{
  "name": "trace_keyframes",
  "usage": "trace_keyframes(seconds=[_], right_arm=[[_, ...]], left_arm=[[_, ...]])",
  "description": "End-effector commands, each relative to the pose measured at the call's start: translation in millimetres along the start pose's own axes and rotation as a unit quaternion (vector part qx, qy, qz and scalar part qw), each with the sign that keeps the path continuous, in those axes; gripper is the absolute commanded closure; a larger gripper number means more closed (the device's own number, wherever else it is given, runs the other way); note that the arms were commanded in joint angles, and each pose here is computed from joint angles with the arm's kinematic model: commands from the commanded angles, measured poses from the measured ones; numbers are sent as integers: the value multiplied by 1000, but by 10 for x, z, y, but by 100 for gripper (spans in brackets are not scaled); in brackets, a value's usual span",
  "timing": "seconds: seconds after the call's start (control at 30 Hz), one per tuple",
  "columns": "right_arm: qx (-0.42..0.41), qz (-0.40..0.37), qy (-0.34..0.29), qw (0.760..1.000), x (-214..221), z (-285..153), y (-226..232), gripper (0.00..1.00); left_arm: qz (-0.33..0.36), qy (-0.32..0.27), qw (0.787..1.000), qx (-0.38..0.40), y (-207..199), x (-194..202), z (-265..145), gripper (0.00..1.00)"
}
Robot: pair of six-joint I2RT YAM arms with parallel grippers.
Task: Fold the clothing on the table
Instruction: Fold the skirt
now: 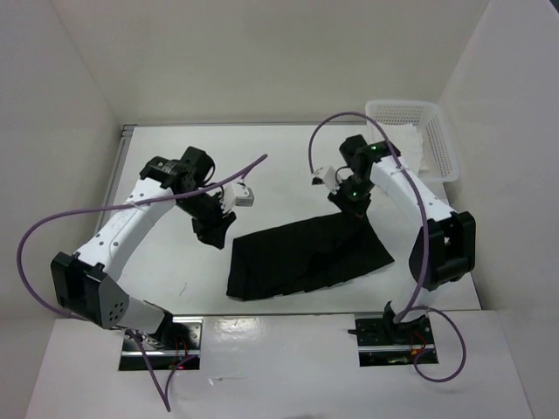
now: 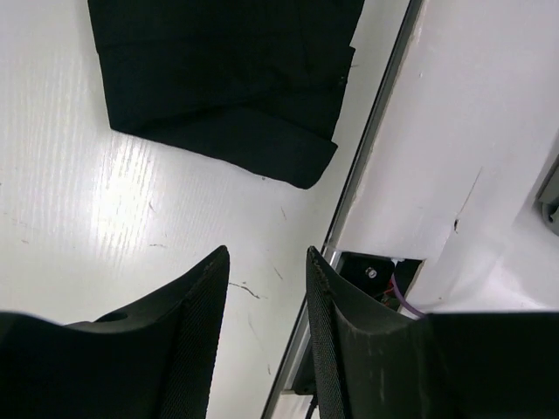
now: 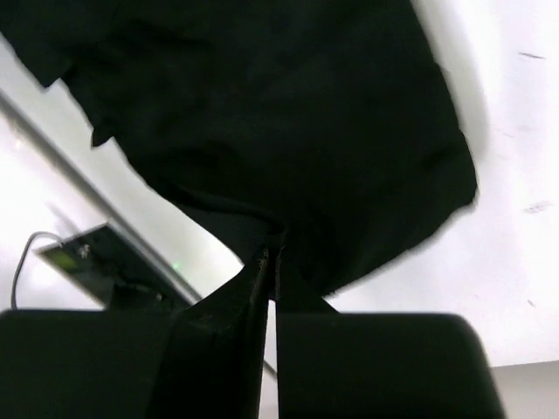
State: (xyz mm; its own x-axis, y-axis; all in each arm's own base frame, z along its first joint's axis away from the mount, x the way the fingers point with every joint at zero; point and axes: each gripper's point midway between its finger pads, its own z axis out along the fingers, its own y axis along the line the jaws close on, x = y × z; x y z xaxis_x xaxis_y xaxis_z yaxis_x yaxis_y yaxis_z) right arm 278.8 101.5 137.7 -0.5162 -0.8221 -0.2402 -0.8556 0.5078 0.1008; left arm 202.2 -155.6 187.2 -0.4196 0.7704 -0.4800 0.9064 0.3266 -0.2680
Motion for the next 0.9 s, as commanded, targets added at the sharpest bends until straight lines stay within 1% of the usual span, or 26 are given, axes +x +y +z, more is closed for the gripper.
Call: trace_keyframes(seconds=[0.0, 0.03, 0.07, 0.1, 0.13, 0.17, 0.2, 0.27, 0.3, 0.37, 0.43, 0.47, 0.53, 0.57, 0.6, 0.63, 0.67, 0.7, 0.73, 0.77, 0.8, 0.83, 0.87], right_arm=[[15, -45, 38, 998, 114, -15, 328, 92], [13, -51, 48, 997, 141, 20, 405, 90], [-1, -70, 75, 995, 222, 121, 600, 88], [4, -80, 87, 993, 270, 139, 675, 79], [0, -78, 103, 992, 320, 197, 767, 73], [-10, -97, 119, 988, 395, 268, 937, 70], [-7, -99, 128, 987, 440, 284, 982, 67], [-2, -96, 148, 984, 543, 326, 1071, 55], [1, -90, 155, 984, 581, 337, 1068, 53], [10, -78, 164, 983, 642, 342, 1081, 45], [22, -71, 157, 985, 639, 300, 1067, 42], [28, -71, 159, 984, 638, 299, 1070, 42], [32, -72, 137, 987, 502, 241, 1058, 41], [29, -66, 127, 989, 446, 222, 1078, 39], [28, -67, 116, 991, 388, 198, 1082, 39], [26, -64, 88, 994, 239, 167, 1096, 38], [23, -55, 76, 995, 154, 186, 1104, 31], [20, -49, 63, 997, 69, 202, 1110, 25], [10, -42, 41, 998, -83, 286, 1123, 19], [0, -26, 29, 999, -176, 332, 1152, 12], [-17, -20, 28, 999, -216, 403, 1191, 10], [-29, -14, 25, 999, -275, 490, 1211, 8], [-41, -1, 41, 998, -288, 649, 1209, 3]], left_arm=[[-5, -7, 1000, -6, -104, 37, -73, 52], [-6, -9, 1000, -13, -110, 42, -99, 52], [-13, -3, 1000, -20, -93, 60, -103, 52], [-8, -9, 1000, -25, -88, 41, -119, 52], [-12, -6, 999, -30, -91, 73, -126, 52], [-12, -3, 999, -34, -79, 84, -129, 51], [-10, -5, 999, -36, -80, 90, -124, 51], [-15, -3, 999, -40, -87, 119, -126, 51], [-10, -6, 999, -50, -69, 111, -152, 51], [-11, -2, 998, -54, -71, 145, -152, 51], [-8, -2, 998, -63, -55, 162, -158, 51], [-8, 3, 998, -69, -54, 204, -162, 51], [-12, -3, 997, -81, -26, 197, -198, 51], [-14, -18, 996, -92, -43, 161, -245, 48], [-24, -18, 994, -104, -2, 193, -260, 45], [-31, -26, 992, -120, 39, 182, -301, 39], [-51, -35, 986, -155, 132, 190, -354, 34], [-57, -38, 983, -168, 159, 196, -371, 27], [-70, -40, 981, -179, 192, 234, -374, 25], [-78, -55, 975, -199, 248, 218, -422, 22], [-103, -55, 970, -213, 294, 240, -417, 14], [-121, -60, 965, -226, 345, 282, -453, 9], [-135, -62, 962, -227, 378, 314, -418, 4]])
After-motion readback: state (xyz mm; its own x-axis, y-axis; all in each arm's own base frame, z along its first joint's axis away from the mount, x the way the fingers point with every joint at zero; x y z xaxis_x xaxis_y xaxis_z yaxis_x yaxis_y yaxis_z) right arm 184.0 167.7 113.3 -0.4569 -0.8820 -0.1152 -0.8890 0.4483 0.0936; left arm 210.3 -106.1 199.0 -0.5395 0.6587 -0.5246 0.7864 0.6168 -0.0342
